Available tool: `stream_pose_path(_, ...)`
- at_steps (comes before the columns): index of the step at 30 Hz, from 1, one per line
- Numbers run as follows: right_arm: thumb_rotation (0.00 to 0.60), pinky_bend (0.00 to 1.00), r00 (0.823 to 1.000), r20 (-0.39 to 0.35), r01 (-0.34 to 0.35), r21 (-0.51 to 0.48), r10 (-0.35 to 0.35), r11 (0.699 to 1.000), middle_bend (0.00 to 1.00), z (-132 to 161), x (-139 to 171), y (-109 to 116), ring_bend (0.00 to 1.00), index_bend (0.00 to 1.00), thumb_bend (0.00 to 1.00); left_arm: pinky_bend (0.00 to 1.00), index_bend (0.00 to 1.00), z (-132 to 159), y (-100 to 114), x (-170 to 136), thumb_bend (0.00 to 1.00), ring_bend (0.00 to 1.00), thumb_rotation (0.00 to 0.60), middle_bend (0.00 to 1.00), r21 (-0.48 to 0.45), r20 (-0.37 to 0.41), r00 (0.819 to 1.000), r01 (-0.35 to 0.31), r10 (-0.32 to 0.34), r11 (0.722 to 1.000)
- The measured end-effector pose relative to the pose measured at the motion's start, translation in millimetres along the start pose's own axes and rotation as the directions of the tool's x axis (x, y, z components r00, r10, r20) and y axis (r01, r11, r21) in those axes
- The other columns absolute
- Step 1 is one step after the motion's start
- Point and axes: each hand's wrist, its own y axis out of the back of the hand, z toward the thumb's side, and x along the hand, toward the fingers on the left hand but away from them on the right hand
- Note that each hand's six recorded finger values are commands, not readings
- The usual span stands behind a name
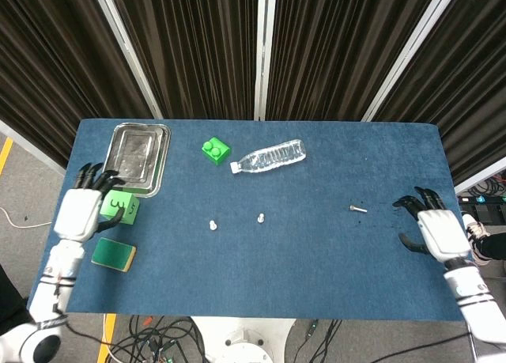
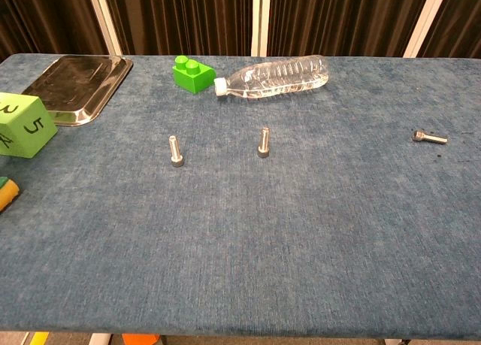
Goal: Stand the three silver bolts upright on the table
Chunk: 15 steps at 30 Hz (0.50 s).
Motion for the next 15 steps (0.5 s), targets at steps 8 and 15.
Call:
stream_pose_path(8,0.600,0.02,0.996,0.068,-0.054,0.025,0.053,0.998,0.24,12,-52,-32,0.00,0.43,0.22,0.00,0.32,-22,-8,-42,0.30,0.05,0.600,0.20,-0.011,-0.032,0.999,0.043,-0.044,0.999)
stream_pose_path(15,0.600,0.00,0.989,0.125,-0.091,0.108,0.078,0.990,0.22,15,-77,-58,0.00,0.44,0.20,0.00,0.32,-24,-15,-54,0.29,0.05,0.600,0.20,-0.019,-0.015,0.999,0.049,-0.049,0.999)
